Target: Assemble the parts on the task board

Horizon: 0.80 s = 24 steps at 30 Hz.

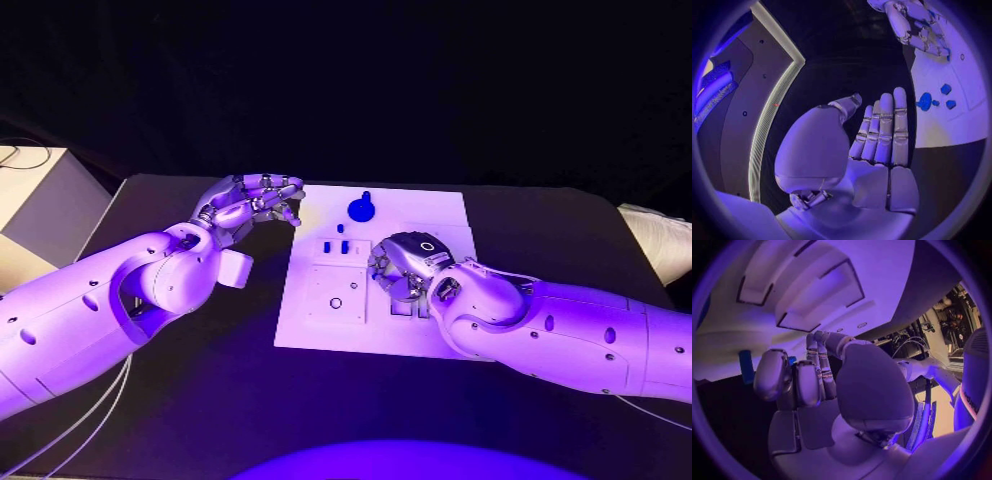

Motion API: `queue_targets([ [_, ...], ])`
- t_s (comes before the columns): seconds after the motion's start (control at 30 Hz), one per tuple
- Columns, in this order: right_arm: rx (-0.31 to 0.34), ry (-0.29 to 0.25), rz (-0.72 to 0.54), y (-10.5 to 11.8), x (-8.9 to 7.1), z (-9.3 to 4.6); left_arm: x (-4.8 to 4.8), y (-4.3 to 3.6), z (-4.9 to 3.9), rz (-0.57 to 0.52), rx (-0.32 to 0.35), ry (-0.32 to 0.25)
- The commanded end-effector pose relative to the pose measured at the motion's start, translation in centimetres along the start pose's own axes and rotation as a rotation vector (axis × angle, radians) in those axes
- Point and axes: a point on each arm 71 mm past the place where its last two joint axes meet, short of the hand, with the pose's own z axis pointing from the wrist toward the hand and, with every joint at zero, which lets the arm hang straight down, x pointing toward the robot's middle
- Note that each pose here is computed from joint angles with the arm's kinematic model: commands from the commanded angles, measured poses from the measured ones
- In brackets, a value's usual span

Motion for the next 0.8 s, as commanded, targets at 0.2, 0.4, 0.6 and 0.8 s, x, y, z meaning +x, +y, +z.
queue_targets([
  [0.2, 0.021, -0.025, 0.183, -0.2, -1.9, -0.6, 0.2, -0.07, -0.01, -0.006, 0.006, 0.015],
  [0.4, 0.102, 0.053, 0.356, -1.0, -2.3, -0.5, 0.21, -0.06, -0.02, -0.007, 0.004, 0.016],
  [0.6, 0.211, 0.186, 0.552, -1.6, -2.0, 0.3, 0.25, -0.03, 0.0, -0.008, 0.002, 0.018],
  [0.8, 0.342, 0.343, 0.743, -2.0, -1.6, 1.3, 0.26, -0.01, 0.01, -0.008, -0.001, 0.019],
])
